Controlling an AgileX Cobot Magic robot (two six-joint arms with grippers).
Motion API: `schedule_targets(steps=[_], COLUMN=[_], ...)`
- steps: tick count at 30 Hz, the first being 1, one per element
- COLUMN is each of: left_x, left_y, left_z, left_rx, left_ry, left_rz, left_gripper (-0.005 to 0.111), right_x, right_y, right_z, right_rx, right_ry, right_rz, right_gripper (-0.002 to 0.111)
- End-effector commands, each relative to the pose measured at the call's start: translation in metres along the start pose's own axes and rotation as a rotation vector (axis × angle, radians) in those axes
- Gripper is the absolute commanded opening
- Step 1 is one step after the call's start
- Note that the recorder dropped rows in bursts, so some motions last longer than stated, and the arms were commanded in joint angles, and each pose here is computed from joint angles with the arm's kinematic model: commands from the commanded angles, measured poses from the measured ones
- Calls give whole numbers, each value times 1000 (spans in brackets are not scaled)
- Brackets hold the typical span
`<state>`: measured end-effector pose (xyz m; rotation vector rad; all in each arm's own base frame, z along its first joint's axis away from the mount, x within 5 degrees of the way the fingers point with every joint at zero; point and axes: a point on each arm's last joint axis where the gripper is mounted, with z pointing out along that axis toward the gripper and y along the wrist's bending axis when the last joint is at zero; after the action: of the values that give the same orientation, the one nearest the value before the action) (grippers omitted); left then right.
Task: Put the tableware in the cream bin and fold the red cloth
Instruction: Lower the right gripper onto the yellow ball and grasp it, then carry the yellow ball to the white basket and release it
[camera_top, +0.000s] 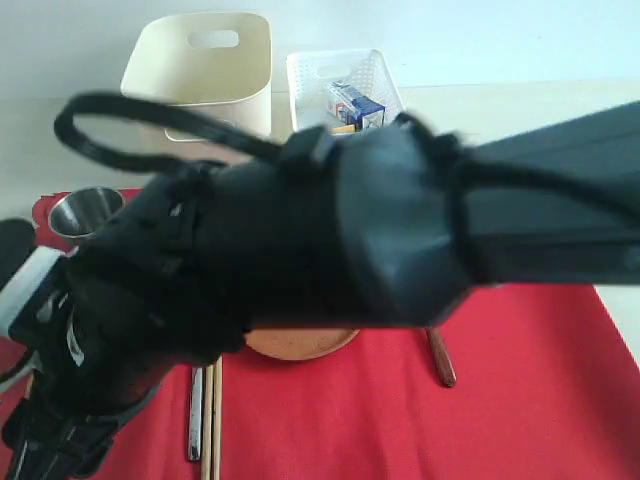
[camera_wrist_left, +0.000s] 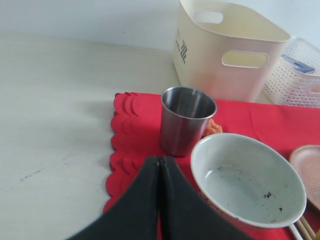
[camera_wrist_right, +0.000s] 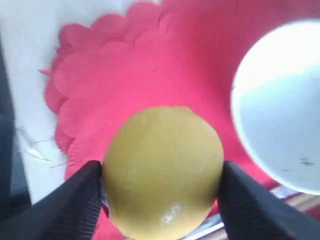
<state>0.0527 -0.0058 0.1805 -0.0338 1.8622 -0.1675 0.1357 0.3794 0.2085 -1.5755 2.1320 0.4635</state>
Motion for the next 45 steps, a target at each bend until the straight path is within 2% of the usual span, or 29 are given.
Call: schedule_targets(steps=[1,2,4,8,12,16,19,21,24,33,45], left_x=[0,0,0,0,0,0,0,0,0,0,0], left_y=[0,0,0,0,0,0,0,0,0,0,0], left_z=[0,0,0,0,0,0,0,0,0,0,0], left_rx=[3,3,3,3,3,3,3,3,3,3,3], left_ry=[-10,-10,-10,-10,-10,-10,-10,-10,-10,-10,-10], left_rz=[-9,-9,-9,-9,-9,-9,-9,-9,-9,-9,-9], left_gripper=[0,0,0,0,0,0,0,0,0,0,0], right_x=[-17,-18,-20,-13,-1,12,21,30,37,55,60], right_y=[-5,-9,-34,-76,-145,-204,-238,-272,-300,-360,-398], right_z=[-77,-87,-132,-165,-184,-185,-176,-163,-145,-83,-14], right_rx=[84,105,199,319,469,567,596,626,629,590,581], right_ry=[-149,-174,-273,-329,-354,-331,-310,-276,-251,-188,-186], right_rz=[-89,-95,-37,51,198,325,405,462,503,511,506], right_gripper=[0,0,0,0,0,0,0,0,0,0,0])
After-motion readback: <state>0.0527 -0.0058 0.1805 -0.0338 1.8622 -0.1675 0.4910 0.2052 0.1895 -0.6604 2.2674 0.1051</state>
